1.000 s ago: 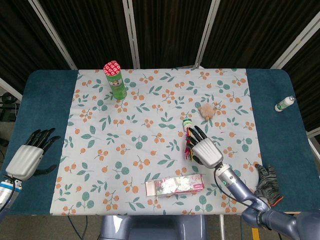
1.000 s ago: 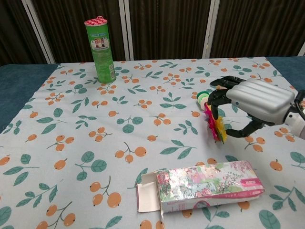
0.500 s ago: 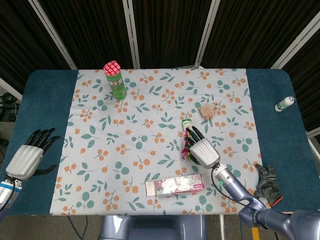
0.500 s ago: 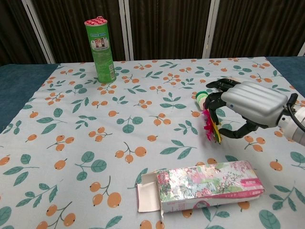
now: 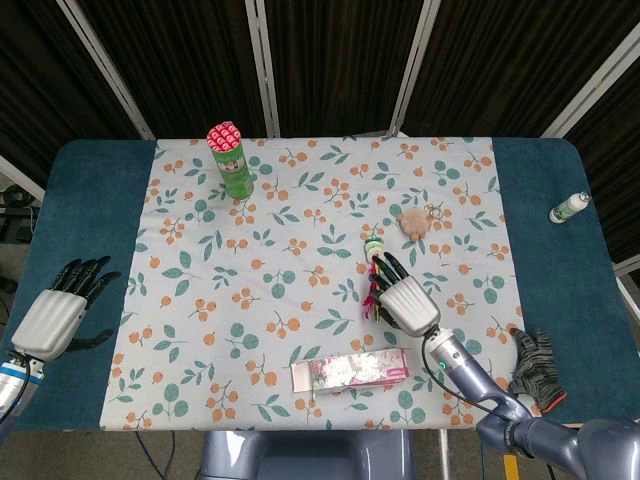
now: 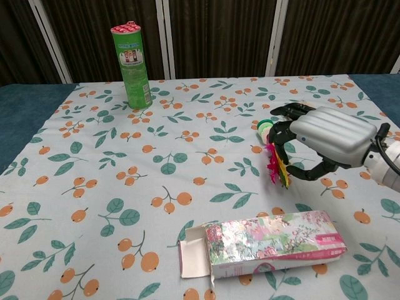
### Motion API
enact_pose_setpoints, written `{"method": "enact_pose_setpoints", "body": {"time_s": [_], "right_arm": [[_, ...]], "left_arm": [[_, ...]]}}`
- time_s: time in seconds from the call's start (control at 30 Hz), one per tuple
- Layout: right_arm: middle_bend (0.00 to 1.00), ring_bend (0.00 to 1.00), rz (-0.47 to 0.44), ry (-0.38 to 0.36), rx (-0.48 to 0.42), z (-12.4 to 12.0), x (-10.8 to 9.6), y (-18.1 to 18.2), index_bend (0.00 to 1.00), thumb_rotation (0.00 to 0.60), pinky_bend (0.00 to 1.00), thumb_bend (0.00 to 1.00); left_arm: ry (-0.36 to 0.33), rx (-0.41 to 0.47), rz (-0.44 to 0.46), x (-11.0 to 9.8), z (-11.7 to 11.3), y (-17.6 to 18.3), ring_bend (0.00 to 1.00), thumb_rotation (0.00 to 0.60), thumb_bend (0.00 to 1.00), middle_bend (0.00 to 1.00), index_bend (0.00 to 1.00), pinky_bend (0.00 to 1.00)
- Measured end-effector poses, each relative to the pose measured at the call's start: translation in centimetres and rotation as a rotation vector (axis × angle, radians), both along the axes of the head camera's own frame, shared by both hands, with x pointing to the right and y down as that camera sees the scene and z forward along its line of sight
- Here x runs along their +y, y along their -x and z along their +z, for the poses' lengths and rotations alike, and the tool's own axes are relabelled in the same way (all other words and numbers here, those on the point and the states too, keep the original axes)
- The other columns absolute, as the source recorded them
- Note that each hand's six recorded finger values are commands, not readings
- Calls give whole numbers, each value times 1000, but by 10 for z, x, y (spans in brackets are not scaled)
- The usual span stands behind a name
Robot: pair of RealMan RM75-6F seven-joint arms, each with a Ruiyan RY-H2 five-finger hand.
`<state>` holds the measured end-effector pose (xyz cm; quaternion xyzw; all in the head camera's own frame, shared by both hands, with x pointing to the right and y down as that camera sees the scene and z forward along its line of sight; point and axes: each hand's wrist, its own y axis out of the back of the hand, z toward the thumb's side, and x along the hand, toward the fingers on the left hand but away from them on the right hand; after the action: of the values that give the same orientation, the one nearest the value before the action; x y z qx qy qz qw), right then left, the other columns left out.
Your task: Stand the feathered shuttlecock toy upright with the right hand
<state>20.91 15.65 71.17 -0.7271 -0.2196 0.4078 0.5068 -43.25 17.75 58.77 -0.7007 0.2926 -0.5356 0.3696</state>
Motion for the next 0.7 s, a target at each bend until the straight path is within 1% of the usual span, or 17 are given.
{"method": "enact_pose_setpoints", "body": {"time_s": [0.17, 0.47, 0.7], "right_arm": [[293, 31, -3, 3, -1, 0, 1, 1, 600, 600, 0, 380], [302, 34, -6, -8, -5, -4, 0, 4, 613, 600, 0, 381], [307, 38, -5, -28, -17, -11, -4, 7, 615, 600, 0, 380]], "left_arm": [[0, 0, 0, 0, 0, 0, 0, 575, 254, 0, 142, 0], [0, 0, 0, 0, 0, 0, 0, 574, 253, 0, 141, 0], [-1, 0, 0, 0, 0, 0, 0, 574, 254, 0, 141, 0]]}}
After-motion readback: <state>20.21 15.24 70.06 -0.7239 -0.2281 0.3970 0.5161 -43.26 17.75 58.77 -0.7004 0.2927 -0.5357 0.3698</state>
